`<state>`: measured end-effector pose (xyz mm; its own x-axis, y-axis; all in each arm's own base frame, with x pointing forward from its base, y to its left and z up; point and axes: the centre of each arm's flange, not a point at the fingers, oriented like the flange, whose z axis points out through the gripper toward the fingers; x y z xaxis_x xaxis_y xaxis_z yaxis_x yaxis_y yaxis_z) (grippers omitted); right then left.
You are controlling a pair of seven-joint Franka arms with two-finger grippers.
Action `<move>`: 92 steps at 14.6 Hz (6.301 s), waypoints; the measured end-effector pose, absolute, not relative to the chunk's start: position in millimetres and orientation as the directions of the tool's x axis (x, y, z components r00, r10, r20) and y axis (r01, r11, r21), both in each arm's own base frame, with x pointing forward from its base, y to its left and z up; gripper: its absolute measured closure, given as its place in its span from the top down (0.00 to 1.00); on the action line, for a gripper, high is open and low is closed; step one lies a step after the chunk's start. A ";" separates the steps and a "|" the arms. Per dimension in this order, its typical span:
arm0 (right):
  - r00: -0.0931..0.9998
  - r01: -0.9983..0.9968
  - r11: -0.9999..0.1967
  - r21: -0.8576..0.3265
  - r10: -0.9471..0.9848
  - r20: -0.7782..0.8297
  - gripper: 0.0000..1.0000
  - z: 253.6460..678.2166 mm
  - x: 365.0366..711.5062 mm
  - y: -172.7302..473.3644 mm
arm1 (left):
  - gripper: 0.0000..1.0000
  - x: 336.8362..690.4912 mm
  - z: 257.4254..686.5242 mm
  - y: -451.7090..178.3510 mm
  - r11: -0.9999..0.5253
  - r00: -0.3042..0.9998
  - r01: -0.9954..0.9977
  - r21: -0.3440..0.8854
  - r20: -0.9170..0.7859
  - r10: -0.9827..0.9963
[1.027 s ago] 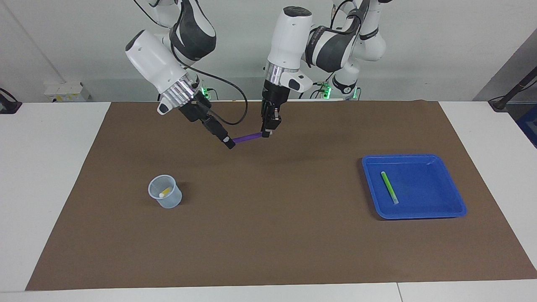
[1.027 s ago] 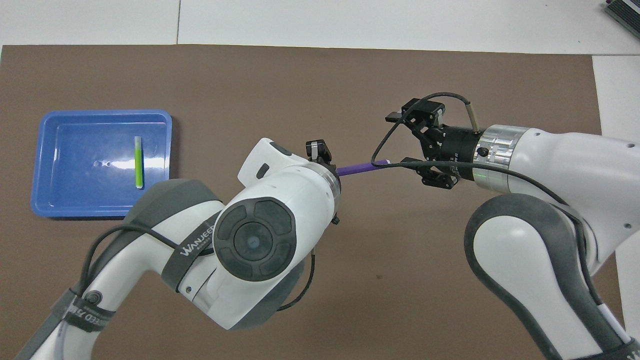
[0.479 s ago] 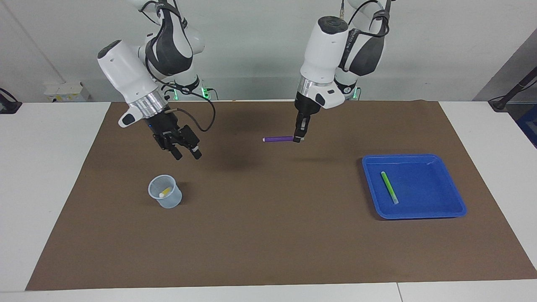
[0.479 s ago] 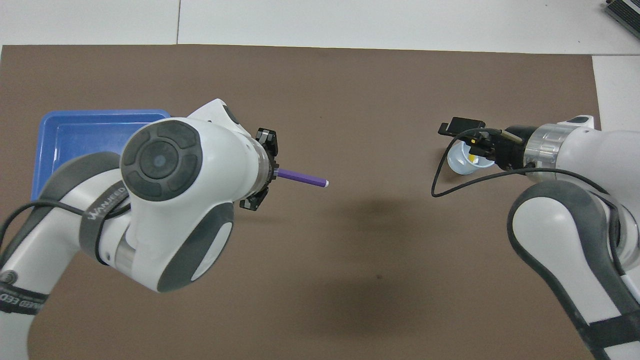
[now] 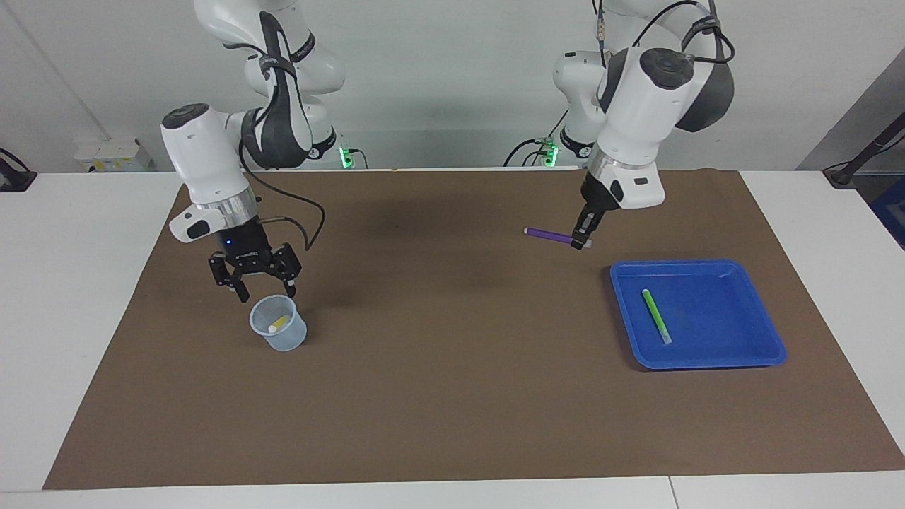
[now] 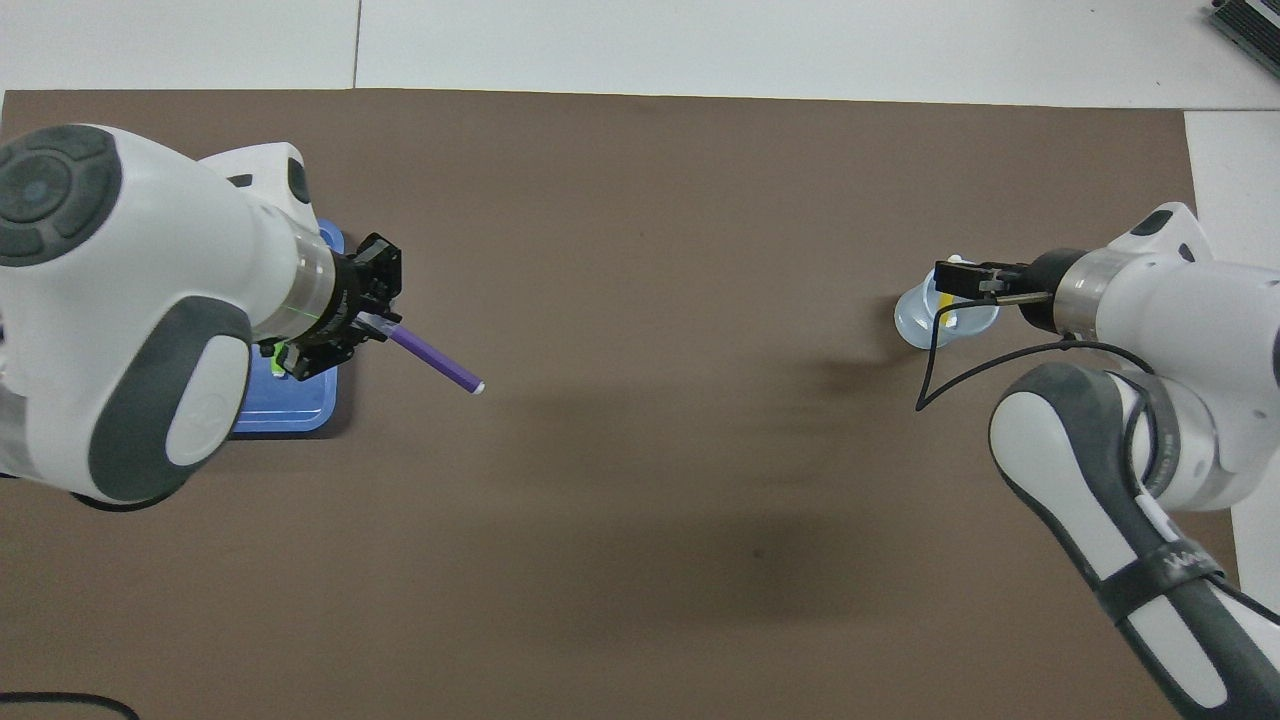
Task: Right arm passes pens to left for tray arrangement
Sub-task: 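Carry the purple pen to the tray with the left gripper, then lower the purple pen into the tray and open the left gripper, then raise the left gripper toward center while the right gripper grasps the yellow pen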
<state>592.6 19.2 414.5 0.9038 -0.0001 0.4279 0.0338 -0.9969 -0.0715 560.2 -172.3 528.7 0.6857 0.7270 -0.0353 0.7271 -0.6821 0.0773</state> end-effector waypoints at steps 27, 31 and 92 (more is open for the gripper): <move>0.839 0.107 -0.994 0.009 0.095 0.536 0.09 372.0 609.9 22.6 | 0.18 680.9 346.9 45.0 -0.990 1.000 0.001 -0.142 -0.021 0.004; 0.846 0.113 -0.994 0.003 0.098 0.524 0.01 405.2 607.8 22.9 | 0.18 670.9 315.7 62.7 -0.991 1.000 0.018 -0.132 0.000 0.018; 0.875 -0.201 -0.910 -0.364 -0.334 0.351 0.17 518.7 606.3 34.9 | 1.00 516.4 550.6 -379.7 0.350 -0.269 0.935 0.060 -0.522 0.809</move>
<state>606.3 34.9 518.7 0.8751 -0.3336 0.3506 -0.2011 -0.9096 -0.3636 516.4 -379.7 550.6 -0.2694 0.8090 -0.5224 0.9348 0.3500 0.0600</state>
